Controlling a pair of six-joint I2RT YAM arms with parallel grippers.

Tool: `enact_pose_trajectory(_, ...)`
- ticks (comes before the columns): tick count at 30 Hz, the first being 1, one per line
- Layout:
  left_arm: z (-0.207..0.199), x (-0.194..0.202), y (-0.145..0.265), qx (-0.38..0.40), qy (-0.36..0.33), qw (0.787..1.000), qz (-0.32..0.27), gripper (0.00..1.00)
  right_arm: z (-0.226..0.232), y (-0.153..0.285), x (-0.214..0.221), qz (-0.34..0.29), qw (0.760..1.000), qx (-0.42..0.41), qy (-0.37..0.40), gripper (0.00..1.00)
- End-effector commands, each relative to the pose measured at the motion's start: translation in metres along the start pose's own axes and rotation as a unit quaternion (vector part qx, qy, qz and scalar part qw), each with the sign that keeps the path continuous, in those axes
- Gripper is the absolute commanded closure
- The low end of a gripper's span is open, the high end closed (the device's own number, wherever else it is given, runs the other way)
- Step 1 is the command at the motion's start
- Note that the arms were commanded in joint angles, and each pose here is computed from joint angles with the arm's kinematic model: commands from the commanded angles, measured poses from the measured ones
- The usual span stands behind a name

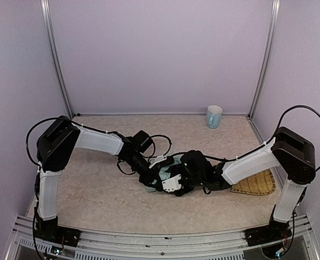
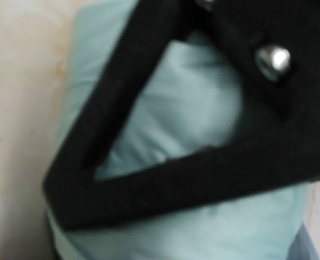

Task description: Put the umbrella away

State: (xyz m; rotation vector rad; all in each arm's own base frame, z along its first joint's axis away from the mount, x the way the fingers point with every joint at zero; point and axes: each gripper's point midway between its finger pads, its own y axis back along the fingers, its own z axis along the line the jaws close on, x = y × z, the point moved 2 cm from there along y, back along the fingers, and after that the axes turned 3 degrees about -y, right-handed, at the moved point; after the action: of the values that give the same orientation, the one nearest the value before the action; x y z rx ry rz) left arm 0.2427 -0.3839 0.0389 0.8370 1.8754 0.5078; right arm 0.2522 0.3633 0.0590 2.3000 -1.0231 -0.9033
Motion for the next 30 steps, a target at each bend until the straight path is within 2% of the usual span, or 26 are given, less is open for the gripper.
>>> enact_pose_trajectory(1, -0.026, 0.093, -0.030, 0.052, 0.118, 0.980, 0.149, 0.82, 0.018, -0.012, 0.023, 0.050, 0.998, -0.045, -0.016, 0.30)
enact_pose_trajectory(6, -0.025, 0.089, -0.030, 0.062, 0.105, 0.982, 0.145, 0.81, 0.030, -0.018, 0.033, 0.067, 0.995, -0.062, -0.030, 0.38)
enact_pose_trajectory(10, -0.025, 0.083, -0.030, 0.073, 0.097, 0.982, 0.146, 0.79, 0.034, -0.020, 0.037, 0.080, 0.992, -0.079, -0.052, 0.69)
enact_pose_trajectory(11, -0.026, 0.078, -0.028, 0.073, 0.090, 0.983, 0.139, 0.75, 0.036, -0.020, 0.038, 0.084, 0.991, -0.085, -0.055, 0.73)
enact_pose_trajectory(13, -0.021, 0.062, -0.020, 0.053, 0.070, 0.990, 0.110, 0.57, 0.041, -0.018, 0.037, 0.083, 0.989, -0.101, -0.067, 0.82)
enact_pose_trajectory(15, -0.008, 0.039, -0.006, 0.003, 0.054, 0.997, 0.062, 0.44, 0.046, -0.014, 0.036, 0.082, 0.986, -0.117, -0.081, 0.89)
enact_pose_trajectory(18, 0.007, 0.004, 0.031, -0.068, 0.026, 0.997, -0.038, 0.34, 0.056, -0.006, 0.034, 0.080, 0.980, -0.152, -0.101, 0.94)
enact_pose_trajectory(21, -0.001, -0.022, 0.065, -0.128, -0.048, 0.983, -0.122, 0.26, 0.066, -0.002, 0.031, 0.081, 0.972, -0.185, -0.122, 0.95)
enact_pose_trajectory(24, -0.027, -0.032, 0.088, -0.186, -0.137, 0.957, -0.178, 0.22, 0.076, 0.003, 0.026, 0.076, 0.958, -0.231, -0.154, 0.96)
enact_pose_trajectory(27, -0.058, -0.030, 0.100, -0.253, -0.220, 0.921, -0.198, 0.22, 0.082, 0.008, 0.021, 0.072, 0.935, -0.282, -0.203, 0.95)
enact_pose_trajectory(30, -0.077, -0.023, 0.105, -0.314, -0.255, 0.894, -0.191, 0.26, 0.083, 0.012, 0.016, 0.065, 0.909, -0.325, -0.254, 0.96)
